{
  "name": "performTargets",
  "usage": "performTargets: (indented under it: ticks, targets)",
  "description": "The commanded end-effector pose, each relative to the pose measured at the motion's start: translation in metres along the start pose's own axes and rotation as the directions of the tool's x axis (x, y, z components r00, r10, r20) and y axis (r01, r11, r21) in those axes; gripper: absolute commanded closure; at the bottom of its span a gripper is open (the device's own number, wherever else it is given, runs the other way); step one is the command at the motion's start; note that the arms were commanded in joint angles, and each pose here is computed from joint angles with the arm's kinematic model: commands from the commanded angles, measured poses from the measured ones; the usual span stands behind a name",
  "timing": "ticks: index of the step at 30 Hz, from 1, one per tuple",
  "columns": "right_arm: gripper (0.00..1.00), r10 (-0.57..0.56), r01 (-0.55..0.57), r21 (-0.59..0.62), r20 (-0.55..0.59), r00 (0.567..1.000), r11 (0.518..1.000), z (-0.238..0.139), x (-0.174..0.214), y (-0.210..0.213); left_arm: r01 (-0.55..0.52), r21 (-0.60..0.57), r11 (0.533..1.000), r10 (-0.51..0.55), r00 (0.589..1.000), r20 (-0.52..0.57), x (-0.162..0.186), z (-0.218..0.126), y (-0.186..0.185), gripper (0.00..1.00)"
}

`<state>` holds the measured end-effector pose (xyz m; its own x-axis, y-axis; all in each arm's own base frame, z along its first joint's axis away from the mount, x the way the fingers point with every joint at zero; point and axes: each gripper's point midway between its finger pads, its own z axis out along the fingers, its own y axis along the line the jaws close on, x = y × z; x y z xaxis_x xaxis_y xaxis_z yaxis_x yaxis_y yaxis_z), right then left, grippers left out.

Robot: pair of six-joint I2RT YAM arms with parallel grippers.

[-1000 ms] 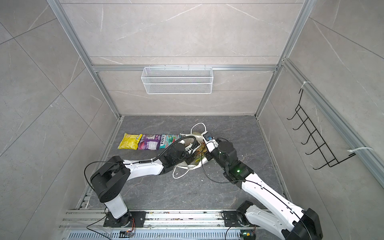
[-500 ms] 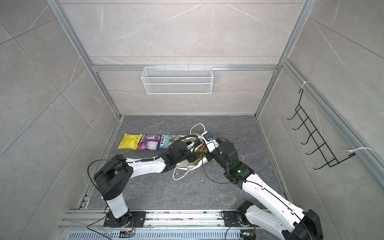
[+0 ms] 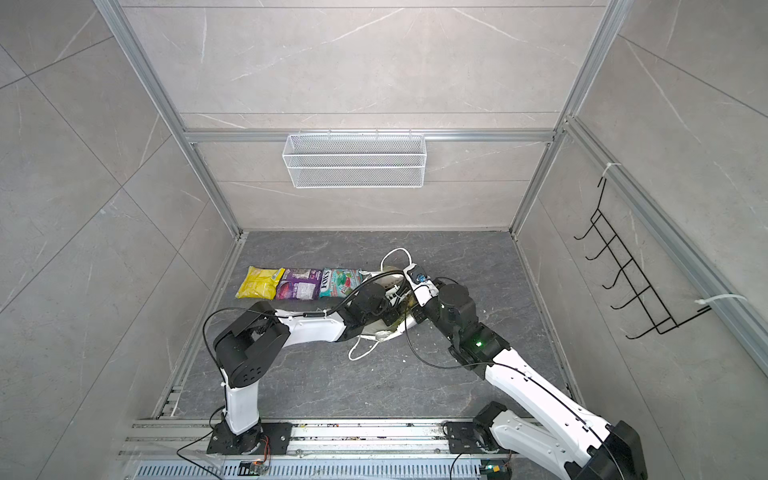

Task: Take the snacks out of the paper bag
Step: 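Close the left gripper on the top of the red Fox's fruits packet, then lift the red fruits packet up out of the bag with the left gripper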

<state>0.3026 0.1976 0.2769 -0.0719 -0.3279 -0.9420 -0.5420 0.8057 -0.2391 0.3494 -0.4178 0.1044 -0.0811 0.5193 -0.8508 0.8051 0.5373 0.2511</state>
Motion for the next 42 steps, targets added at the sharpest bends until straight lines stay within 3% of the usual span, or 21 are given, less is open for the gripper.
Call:
performTargets:
  ticks: [1,7,18,31,42]
  targets:
    - [1.0,0.016,-0.016,0.005,0.067,0.998,1.0,-0.005,-0.016,-0.003,0.007,-0.073,0.997,-0.006,1.0,0.024,-0.011,0.003,0.017,0.75]
    - [1.0,0.014,-0.015,0.019,0.054,0.998,1.0,-0.004,-0.013,-0.005,0.022,-0.08,0.997,-0.017,0.998,0.064,-0.025,-0.009,0.021,0.92]
    - [1.0,0.019,-0.02,0.033,0.031,0.999,0.999,0.005,-0.007,-0.007,0.006,-0.08,0.997,0.008,0.986,0.167,-0.065,-0.055,0.017,0.97]
    - [1.0,0.029,-0.031,0.062,0.027,0.999,0.998,0.011,-0.007,-0.012,0.007,-0.076,0.997,0.012,0.969,0.247,-0.089,-0.108,0.007,1.0]
    - [1.0,0.038,-0.04,0.078,0.02,0.999,0.996,0.012,-0.007,-0.016,-0.018,-0.092,0.996,0.05,0.935,0.351,-0.124,-0.156,0.012,1.0]
